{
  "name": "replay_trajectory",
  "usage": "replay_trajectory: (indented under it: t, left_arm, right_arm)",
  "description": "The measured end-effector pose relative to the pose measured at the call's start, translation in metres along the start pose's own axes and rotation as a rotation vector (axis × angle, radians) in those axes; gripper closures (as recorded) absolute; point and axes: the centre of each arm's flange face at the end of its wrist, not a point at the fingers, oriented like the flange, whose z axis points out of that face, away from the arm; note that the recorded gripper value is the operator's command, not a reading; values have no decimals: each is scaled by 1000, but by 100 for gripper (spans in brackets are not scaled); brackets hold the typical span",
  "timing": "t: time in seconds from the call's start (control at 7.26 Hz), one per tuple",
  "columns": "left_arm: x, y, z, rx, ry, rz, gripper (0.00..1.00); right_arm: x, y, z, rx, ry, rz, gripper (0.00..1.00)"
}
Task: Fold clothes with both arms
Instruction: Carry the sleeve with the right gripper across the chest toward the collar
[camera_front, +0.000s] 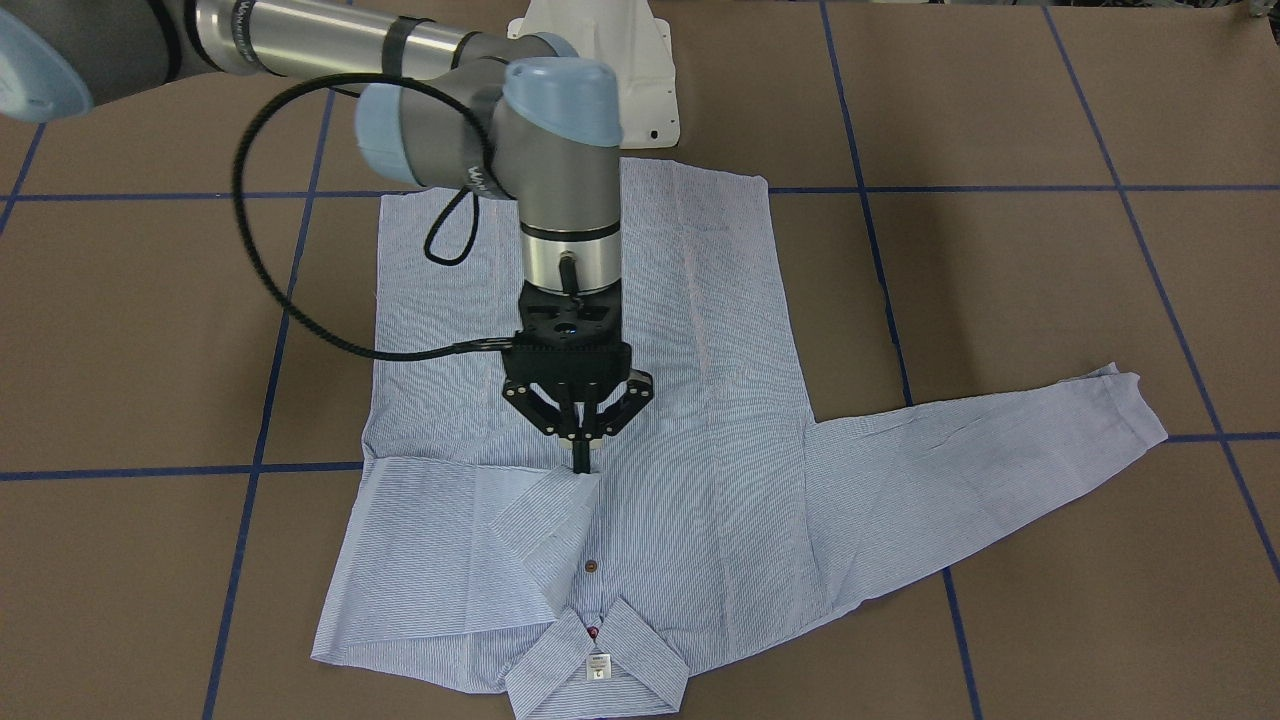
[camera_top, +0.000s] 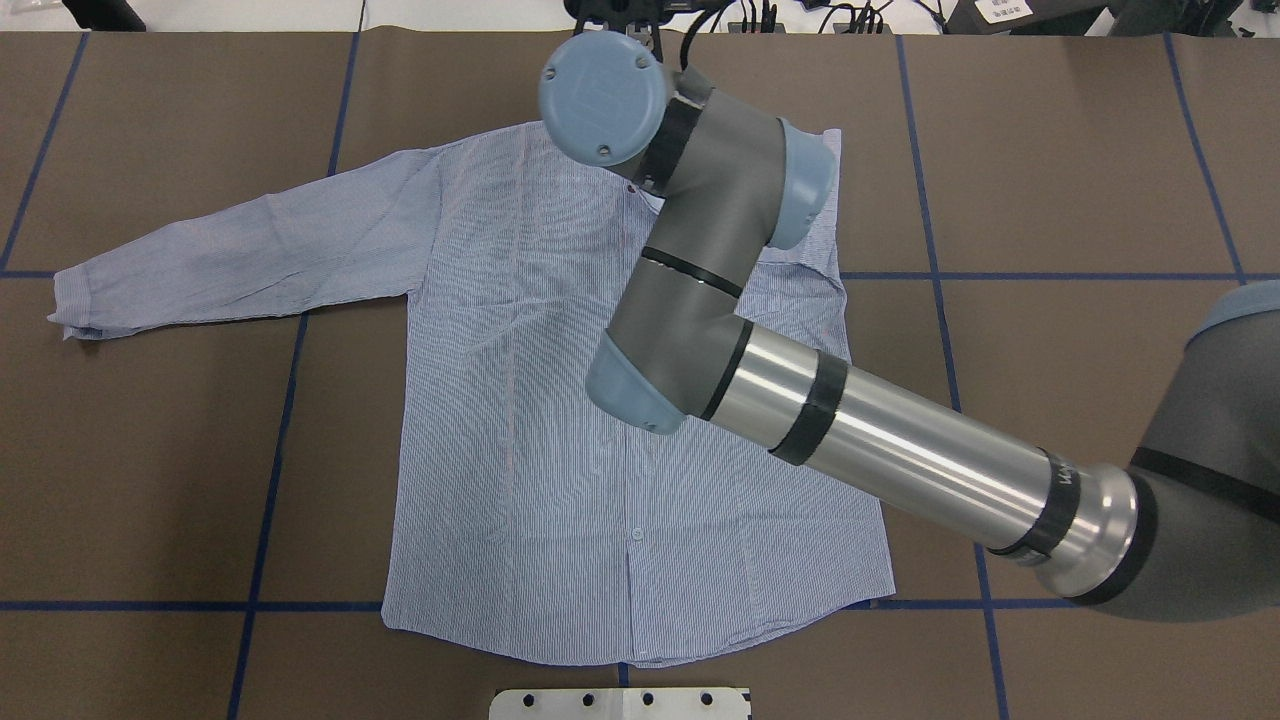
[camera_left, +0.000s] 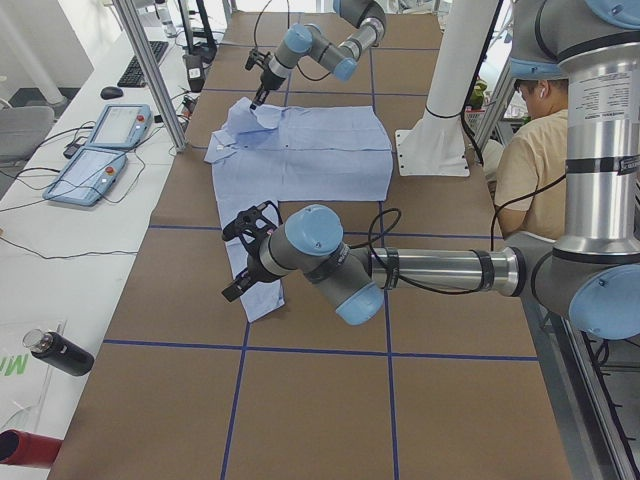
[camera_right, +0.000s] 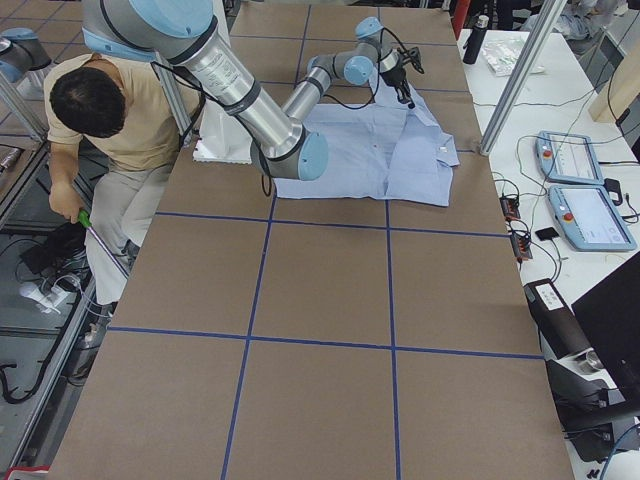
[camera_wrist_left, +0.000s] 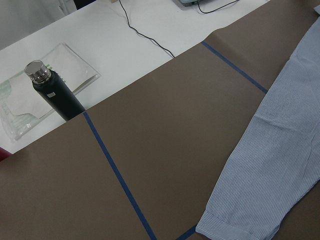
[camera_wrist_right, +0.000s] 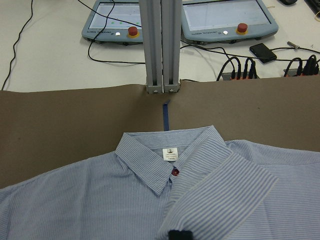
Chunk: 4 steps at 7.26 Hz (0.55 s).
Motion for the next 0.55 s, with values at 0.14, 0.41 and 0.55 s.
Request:
replay_trajectory:
  t: [0.14,0.41,0.55]
  left_arm:
    - [0,0,0,-1,0,0,0]
    - [0,0,0,-1,0,-1,0]
    - [0,1,1,-1,0,-1,0]
  right_arm:
    - [-37,16,5,21,28,12,29]
    - [-98,45,8,43,69,50,1]
    - [-130,48,-1,41,75,96,1]
